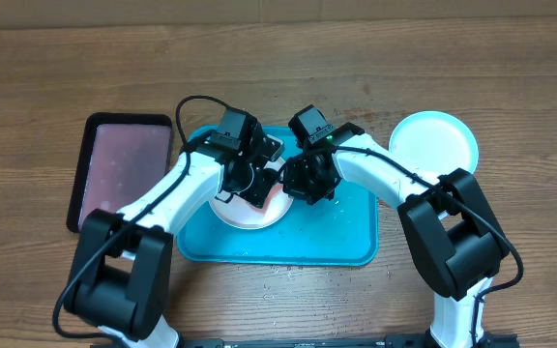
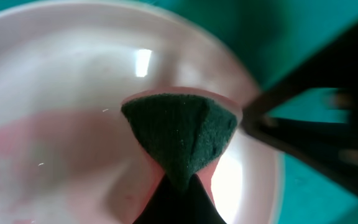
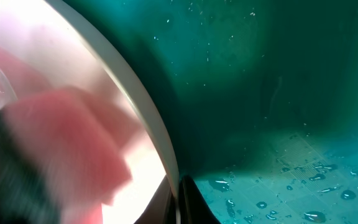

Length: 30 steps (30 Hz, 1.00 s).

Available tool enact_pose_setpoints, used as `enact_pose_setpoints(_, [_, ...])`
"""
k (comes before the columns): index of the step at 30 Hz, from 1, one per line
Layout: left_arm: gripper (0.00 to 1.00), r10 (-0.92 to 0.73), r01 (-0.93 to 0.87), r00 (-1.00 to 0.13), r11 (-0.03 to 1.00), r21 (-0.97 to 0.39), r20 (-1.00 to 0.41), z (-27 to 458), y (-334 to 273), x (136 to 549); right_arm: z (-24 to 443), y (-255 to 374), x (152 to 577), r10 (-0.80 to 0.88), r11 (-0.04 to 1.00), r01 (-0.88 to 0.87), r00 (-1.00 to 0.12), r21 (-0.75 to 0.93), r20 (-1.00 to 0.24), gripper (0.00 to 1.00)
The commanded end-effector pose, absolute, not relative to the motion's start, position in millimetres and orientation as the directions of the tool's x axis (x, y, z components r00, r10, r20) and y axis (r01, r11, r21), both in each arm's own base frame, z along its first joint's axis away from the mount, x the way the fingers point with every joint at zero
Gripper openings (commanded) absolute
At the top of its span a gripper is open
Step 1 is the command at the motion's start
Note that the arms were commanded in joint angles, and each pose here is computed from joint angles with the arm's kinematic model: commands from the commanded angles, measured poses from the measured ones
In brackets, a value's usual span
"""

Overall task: Clean dirty plates on tray and stack at the side
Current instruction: 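Scrub the white plate with the sponge while the right gripper holds it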

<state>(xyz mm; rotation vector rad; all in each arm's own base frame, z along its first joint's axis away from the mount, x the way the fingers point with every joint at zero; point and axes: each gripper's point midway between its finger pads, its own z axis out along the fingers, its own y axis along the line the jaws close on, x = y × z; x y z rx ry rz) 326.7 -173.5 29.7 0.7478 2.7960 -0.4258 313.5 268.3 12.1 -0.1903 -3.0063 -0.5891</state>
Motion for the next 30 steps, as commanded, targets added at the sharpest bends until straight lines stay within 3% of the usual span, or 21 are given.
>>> enact_pose_setpoints(1, [0.04, 0.421, 0.454, -0.874, 0.886, -0.097, -0.243, 20, -149, 340, 17, 271, 318, 0.113, 0.912, 0.139, -0.990, 0.387, 0.088, 0.04])
enact_pose_setpoints(8, [0.04, 0.318, 0.314, -0.921, 0.948, 0.055, -0.225, 23, -101, 354, 17, 271, 318, 0.113, 0.912, 0.139, -0.990, 0.387, 0.089, 0.04])
enact_pose_setpoints(13, [0.04, 0.276, 0.306, -0.903, 0.951, -0.043, -0.329, 54, -111, 364, 17, 271, 318, 0.113, 0.911, 0.139, -0.990, 0.387, 0.088, 0.04])
enact_pose_setpoints(19, [0.04, 0.294, 0.405, -0.870, 0.883, -0.235, -0.396, 74, -159, 356, 17, 271, 318, 0.116, 0.911, 0.142, -0.989, 0.387, 0.089, 0.04])
enact_pose_setpoints(30, [0.04, 0.341, 0.397, -0.900, 0.899, -0.186, -0.274, 38, -159, 340, 17, 271, 318, 0.116, 0.911, 0.142, -0.989, 0.386, 0.090, 0.04])
